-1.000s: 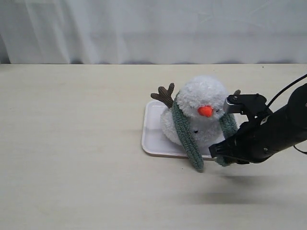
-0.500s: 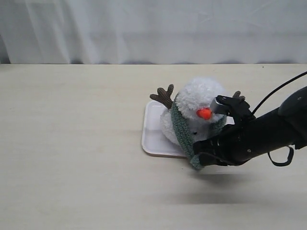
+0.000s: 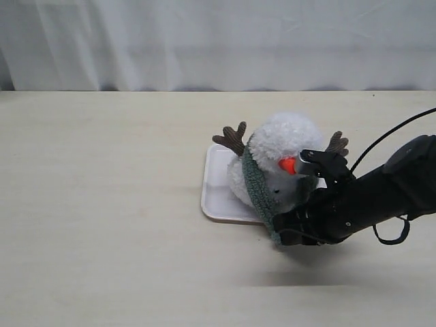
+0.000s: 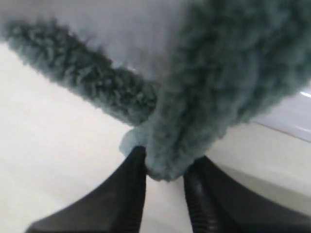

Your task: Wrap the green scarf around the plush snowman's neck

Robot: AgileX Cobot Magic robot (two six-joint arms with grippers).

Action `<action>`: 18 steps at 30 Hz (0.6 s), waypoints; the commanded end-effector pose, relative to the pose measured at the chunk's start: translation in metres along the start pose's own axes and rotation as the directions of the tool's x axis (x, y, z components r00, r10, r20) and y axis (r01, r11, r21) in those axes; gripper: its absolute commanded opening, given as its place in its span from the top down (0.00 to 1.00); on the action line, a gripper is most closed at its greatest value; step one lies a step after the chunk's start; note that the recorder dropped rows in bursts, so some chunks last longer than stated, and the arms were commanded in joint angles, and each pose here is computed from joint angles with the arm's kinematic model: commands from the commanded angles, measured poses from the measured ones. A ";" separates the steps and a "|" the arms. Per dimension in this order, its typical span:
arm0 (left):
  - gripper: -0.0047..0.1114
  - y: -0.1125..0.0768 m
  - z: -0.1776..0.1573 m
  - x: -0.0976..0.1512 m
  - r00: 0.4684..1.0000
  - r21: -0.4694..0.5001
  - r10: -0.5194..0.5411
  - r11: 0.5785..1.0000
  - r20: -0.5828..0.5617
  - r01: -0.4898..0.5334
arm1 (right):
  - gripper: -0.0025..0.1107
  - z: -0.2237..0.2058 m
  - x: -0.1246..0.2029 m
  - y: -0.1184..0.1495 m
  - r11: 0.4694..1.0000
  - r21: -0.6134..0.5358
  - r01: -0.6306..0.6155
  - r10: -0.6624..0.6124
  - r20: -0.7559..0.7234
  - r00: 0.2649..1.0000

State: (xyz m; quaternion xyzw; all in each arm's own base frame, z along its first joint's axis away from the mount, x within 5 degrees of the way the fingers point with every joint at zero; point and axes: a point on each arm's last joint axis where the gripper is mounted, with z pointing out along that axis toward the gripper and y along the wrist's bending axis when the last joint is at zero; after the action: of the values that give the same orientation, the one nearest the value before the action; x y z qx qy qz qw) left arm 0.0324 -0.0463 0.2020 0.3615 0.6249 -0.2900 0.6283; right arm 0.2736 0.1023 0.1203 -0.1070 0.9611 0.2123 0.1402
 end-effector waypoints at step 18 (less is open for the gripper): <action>0.96 0.000 0.000 -0.002 0.999 0.000 -0.013 1.000 0.032 0.013 | 0.74 -0.038 0.027 0.045 0.903 -0.425 0.062 -0.173 -0.230 0.958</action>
State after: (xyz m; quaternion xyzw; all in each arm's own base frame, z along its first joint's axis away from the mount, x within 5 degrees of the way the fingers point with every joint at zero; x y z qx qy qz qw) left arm 0.0324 -0.0463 0.2020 0.3615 0.6249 -0.2900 0.6283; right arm 0.2317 0.1231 0.1471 -0.1946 0.9040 0.3799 -0.0259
